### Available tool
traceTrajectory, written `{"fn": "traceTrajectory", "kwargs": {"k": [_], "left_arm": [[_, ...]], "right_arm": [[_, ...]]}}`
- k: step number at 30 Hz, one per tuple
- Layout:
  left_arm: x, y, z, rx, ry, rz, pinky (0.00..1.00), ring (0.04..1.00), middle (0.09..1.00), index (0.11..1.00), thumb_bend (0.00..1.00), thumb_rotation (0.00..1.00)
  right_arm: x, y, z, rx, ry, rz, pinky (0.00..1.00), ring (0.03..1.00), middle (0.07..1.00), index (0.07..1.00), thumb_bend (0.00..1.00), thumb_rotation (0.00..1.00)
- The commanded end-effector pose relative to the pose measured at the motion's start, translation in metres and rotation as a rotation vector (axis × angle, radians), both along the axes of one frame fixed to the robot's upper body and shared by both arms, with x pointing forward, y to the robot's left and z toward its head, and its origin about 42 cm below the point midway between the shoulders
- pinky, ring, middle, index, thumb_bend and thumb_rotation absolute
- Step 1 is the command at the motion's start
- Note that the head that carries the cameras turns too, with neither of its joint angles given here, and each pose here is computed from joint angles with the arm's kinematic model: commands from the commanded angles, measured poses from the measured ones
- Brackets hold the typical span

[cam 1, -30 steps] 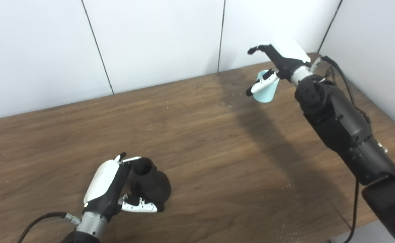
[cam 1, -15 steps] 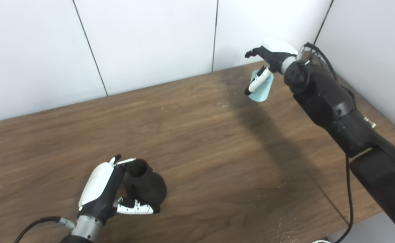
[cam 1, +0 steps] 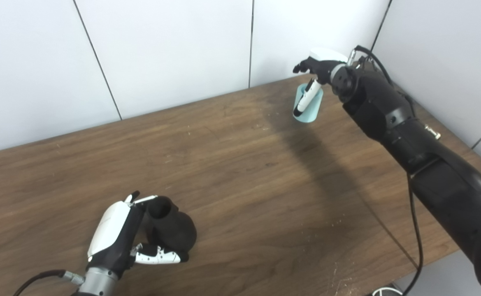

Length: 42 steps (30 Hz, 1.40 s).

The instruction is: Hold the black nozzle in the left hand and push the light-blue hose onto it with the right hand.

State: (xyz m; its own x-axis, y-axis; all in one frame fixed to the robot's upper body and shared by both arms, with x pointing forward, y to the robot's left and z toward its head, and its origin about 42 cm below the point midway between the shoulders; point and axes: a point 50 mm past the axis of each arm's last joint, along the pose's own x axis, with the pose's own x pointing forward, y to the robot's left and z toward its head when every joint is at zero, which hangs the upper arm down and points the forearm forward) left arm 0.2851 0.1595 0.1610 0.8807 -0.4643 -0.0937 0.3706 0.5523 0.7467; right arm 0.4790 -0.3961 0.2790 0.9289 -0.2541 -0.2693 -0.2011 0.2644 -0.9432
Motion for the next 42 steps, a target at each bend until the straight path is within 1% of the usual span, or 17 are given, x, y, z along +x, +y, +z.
{"fn": "traceTrajectory", "kwargs": {"k": [1, 6, 14, 20, 27, 32, 42], "left_arm": [[-0.015, 0.012, -0.038, 0.087, 0.191, 0.009, 1.00, 0.672, 0.542, 0.449, 0.52, 0.00], [-0.015, 0.012, -0.038, 0.087, 0.194, 0.013, 1.00, 0.671, 0.542, 0.448, 0.52, 0.00], [-0.016, 0.011, -0.037, 0.085, 0.195, 0.013, 1.00, 0.664, 0.542, 0.448, 0.52, 0.00], [-0.017, 0.012, -0.037, 0.081, 0.198, 0.013, 1.00, 0.663, 0.543, 0.447, 0.52, 0.00], [-0.017, 0.012, -0.036, 0.080, 0.200, 0.013, 1.00, 0.659, 0.542, 0.449, 0.52, 0.00], [-0.018, 0.011, -0.038, 0.079, 0.203, 0.012, 1.00, 0.659, 0.542, 0.449, 0.52, 0.00], [-0.018, 0.011, -0.036, 0.080, 0.206, 0.009, 1.00, 0.662, 0.543, 0.448, 0.52, 0.00]], "right_arm": [[0.007, -0.007, 0.040, -0.054, -0.077, -0.008, 0.71, 0.863, 0.880, 0.839, 0.96, 0.15], [0.006, -0.005, 0.038, -0.082, -0.046, 0.000, 0.70, 0.821, 0.832, 0.808, 0.95, 0.14], [0.006, -0.004, 0.033, -0.086, -0.018, 0.005, 0.62, 0.735, 0.803, 0.792, 0.94, 0.11], [0.007, -0.004, 0.027, -0.083, -0.009, 0.008, 0.66, 0.755, 0.800, 0.786, 0.94, 0.08], [0.005, -0.004, 0.020, -0.080, 0.002, 0.013, 0.66, 0.757, 0.800, 0.785, 0.93, 0.06], [0.004, -0.003, 0.018, -0.078, 0.004, 0.018, 0.66, 0.753, 0.778, 0.779, 0.93, 0.05], [0.005, -0.001, 0.012, -0.090, 0.004, 0.018, 0.67, 0.737, 0.764, 0.753, 0.93, 0.05]]}}
